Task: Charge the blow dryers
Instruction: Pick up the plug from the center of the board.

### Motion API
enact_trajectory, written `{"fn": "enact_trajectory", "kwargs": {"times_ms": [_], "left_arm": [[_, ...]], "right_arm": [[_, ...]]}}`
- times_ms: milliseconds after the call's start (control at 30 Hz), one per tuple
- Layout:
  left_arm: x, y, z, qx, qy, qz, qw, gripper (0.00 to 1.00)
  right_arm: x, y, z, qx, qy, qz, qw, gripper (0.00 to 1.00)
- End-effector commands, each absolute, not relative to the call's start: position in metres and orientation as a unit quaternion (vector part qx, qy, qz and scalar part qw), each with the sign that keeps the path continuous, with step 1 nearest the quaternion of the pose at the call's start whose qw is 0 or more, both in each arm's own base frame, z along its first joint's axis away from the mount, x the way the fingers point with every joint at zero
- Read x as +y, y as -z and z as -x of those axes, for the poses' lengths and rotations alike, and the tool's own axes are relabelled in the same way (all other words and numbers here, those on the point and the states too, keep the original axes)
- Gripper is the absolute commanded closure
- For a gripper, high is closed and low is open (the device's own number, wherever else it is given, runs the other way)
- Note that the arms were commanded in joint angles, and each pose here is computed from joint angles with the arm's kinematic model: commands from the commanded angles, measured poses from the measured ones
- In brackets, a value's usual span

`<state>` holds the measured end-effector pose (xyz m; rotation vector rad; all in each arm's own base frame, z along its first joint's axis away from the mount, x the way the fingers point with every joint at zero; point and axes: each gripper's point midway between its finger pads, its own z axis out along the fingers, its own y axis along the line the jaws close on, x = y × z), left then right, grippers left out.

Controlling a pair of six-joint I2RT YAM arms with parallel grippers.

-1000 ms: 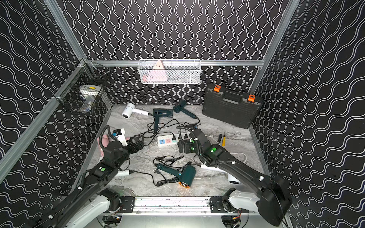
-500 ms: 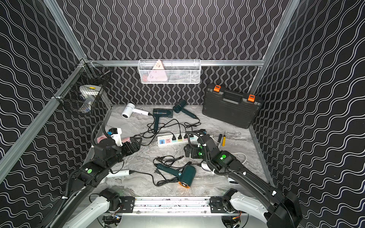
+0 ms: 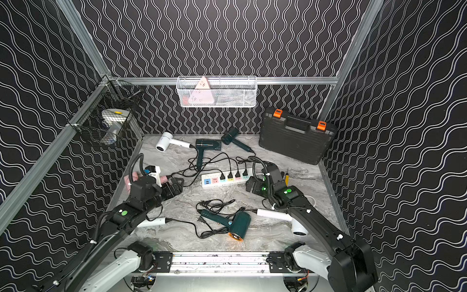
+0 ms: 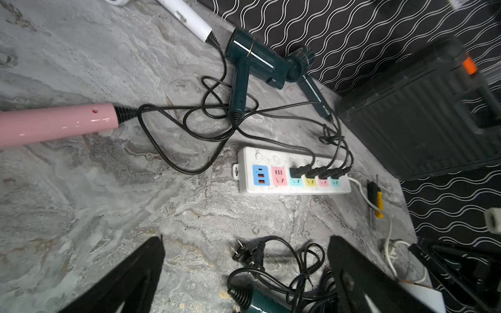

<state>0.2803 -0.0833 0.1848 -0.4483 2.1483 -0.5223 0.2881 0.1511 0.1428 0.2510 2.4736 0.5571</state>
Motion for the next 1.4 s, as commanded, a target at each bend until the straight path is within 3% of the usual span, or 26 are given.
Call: {"fn": "enact_trajectory", "kwargs": {"times_ms": [0, 267, 400, 767, 1000, 1367], "left_arm": [[-0.094, -0.183, -0.298, 0.843, 0.236, 0.167, 0.454, 0.01], [-0.118, -0.132, -0.322, 0.865, 0.227, 0.083, 0.439, 0.01], [-0.121, -0.117, -0.324, 0.871, 0.216, 0.059, 0.437, 0.01], [-0.128, -0.120, -0.324, 0.867, 0.230, 0.045, 0.440, 0.03], [-0.131, -0.121, -0.324, 0.866, 0.240, 0.043, 0.438, 0.04], [-0.131, -0.123, -0.323, 0.864, 0.241, 0.042, 0.440, 0.04]], "right_arm": [[0.155, -0.138, -0.287, 0.932, -0.211, -0.073, 0.286, 0.01], [0.191, -0.111, -0.281, 0.946, -0.257, -0.006, 0.196, 0.17], [0.200, -0.097, -0.283, 0.954, -0.250, -0.003, 0.165, 0.20], [0.244, -0.053, -0.281, 0.974, -0.212, 0.027, 0.077, 0.37], [0.270, -0.037, -0.278, 0.976, -0.205, 0.043, 0.053, 0.43], [0.277, -0.014, -0.275, 0.979, -0.198, 0.034, 0.028, 0.44]]}}
